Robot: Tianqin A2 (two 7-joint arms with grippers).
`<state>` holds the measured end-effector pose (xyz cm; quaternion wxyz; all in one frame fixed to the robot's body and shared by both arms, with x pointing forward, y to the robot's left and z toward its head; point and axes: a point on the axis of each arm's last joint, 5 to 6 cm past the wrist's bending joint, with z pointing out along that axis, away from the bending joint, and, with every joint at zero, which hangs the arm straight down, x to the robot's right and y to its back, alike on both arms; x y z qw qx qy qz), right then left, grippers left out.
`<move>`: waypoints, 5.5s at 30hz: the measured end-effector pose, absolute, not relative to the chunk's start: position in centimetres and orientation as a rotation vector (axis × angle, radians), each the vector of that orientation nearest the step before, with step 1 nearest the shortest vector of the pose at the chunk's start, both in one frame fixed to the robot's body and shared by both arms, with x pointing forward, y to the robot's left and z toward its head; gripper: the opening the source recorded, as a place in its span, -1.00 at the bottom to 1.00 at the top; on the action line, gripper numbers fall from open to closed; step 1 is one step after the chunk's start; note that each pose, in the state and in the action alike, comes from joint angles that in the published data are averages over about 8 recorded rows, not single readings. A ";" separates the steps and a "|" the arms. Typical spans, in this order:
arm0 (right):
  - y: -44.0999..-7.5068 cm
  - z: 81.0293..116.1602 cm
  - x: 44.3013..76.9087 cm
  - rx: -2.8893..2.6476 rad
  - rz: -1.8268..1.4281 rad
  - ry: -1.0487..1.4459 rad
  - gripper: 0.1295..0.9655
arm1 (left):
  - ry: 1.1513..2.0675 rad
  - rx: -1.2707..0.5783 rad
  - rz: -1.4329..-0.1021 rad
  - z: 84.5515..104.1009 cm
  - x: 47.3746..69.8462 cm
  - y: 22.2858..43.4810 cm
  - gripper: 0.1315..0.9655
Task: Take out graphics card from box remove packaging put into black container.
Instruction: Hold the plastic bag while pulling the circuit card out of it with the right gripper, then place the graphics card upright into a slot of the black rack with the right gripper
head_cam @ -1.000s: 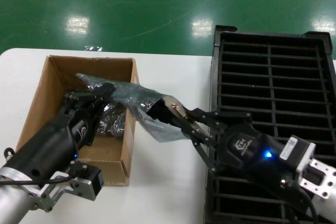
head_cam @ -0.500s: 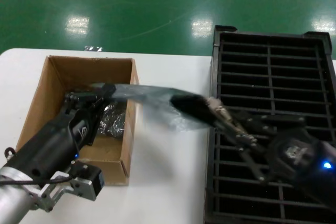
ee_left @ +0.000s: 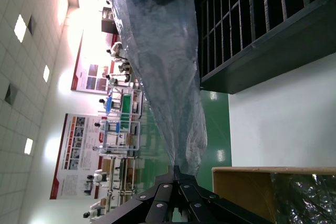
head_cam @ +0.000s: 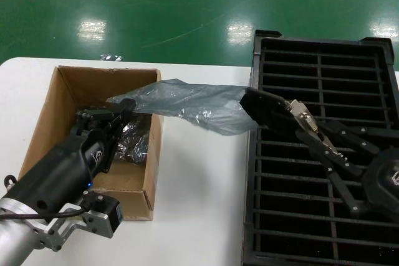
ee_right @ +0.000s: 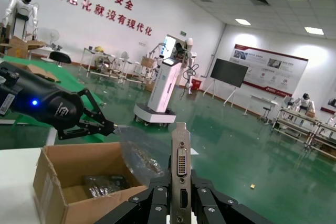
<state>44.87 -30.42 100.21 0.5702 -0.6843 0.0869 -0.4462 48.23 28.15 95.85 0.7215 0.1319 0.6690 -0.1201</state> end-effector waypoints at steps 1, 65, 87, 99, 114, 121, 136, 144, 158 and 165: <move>-30.5 100.2 44.8 -1.606 -1.051 0.203 -0.85 | 1.478 0.291 -0.265 95.8 48.2 28.1 -0.98; -32.3 111.1 49.7 -2.367 -0.873 -0.074 -0.85 | 1.478 0.291 -0.265 95.8 48.2 28.1 -0.98; -25.4 113.4 52.8 -2.526 -0.685 0.048 -0.85 | 1.478 0.291 -0.265 95.8 48.2 28.1 -0.98; -25.5 112.2 53.5 -2.554 -0.668 0.111 -0.85 | 1.478 0.291 -0.265 95.8 48.2 28.1 -0.98; -25.7 111.5 54.3 -2.562 -0.670 0.103 -0.85 | 1.478 0.291 -0.265 95.8 48.2 28.1 -0.98; -25.5 111.4 54.8 -2.567 -0.680 0.086 -0.85 | 1.478 0.291 -0.265 95.8 48.2 28.1 -0.98; -25.4 111.1 55.7 -2.587 -0.715 0.059 -0.85 | 1.478 0.291 -0.265 95.8 48.2 28.1 -0.98; -25.5 110.8 55.9 -2.598 -0.709 0.058 -0.85 | 1.478 0.291 -0.265 95.8 48.2 28.1 -0.98; -25.3 110.3 56.5 -2.603 -0.695 0.051 -0.85 | 1.478 0.291 -0.265 95.8 48.2 28.1 -0.98; -25.0 109.8 57.2 -2.612 -0.688 0.058 -0.85 | 1.478 0.291 -0.265 95.8 48.2 28.1 -0.98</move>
